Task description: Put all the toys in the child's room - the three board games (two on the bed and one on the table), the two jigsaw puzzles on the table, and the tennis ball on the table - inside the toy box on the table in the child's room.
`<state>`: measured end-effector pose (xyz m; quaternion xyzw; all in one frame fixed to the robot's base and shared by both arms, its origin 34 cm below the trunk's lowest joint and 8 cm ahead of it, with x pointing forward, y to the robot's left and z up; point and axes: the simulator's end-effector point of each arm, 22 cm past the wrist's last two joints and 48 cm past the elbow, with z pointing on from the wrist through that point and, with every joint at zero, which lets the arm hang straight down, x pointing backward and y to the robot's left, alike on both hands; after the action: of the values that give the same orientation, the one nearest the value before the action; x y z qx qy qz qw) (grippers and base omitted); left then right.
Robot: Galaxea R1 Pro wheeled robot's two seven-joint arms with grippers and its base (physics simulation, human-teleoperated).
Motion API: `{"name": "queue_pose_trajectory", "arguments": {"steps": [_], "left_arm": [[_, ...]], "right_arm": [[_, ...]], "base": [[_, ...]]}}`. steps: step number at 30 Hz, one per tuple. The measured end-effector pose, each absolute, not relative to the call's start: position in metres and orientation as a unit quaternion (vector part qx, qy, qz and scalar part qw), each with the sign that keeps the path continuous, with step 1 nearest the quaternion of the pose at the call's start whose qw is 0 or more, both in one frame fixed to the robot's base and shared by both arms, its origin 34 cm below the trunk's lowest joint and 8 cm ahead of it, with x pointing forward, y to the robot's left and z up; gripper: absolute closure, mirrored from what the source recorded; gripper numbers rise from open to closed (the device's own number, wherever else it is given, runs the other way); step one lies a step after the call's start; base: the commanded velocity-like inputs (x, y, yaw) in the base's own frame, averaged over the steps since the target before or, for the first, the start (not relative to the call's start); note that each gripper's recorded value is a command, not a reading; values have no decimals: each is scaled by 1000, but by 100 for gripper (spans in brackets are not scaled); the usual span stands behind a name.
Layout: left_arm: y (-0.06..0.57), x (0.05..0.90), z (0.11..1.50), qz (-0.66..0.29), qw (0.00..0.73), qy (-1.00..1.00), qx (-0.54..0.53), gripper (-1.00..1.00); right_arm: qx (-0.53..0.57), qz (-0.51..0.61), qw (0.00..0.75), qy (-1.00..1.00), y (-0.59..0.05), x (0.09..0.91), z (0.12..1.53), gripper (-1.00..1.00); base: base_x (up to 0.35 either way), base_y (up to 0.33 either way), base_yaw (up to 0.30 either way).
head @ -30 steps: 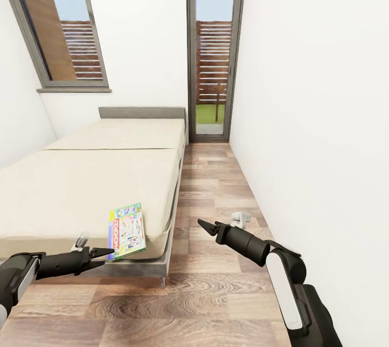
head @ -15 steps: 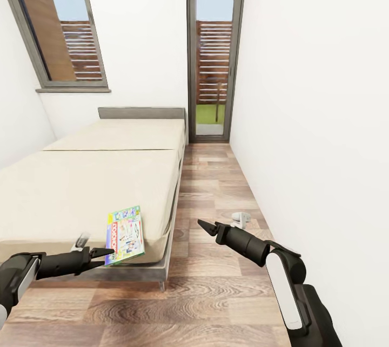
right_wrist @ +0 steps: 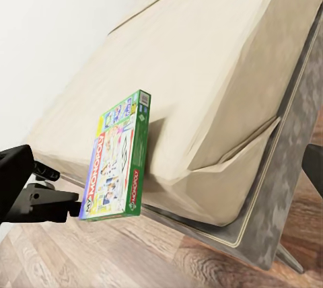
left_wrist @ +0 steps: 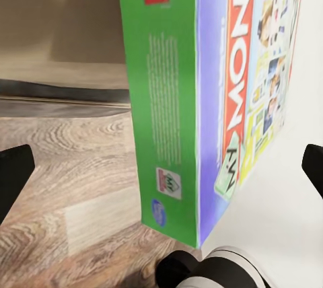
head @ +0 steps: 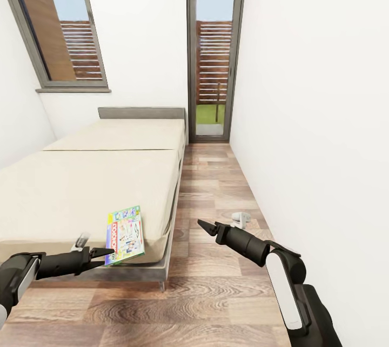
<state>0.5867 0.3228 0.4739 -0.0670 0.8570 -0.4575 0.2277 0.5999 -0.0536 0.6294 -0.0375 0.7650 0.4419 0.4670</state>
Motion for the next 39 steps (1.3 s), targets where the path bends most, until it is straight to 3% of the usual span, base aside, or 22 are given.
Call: {"name": "queue_pose_trajectory", "arguments": {"steps": [39], "left_arm": [[318, 585, 467, -474, 217, 850, -69, -100]], "right_arm": [[-32, 443, 456, 771, -53, 603, 614, -100]], "base": [[0, 0, 0]]}}
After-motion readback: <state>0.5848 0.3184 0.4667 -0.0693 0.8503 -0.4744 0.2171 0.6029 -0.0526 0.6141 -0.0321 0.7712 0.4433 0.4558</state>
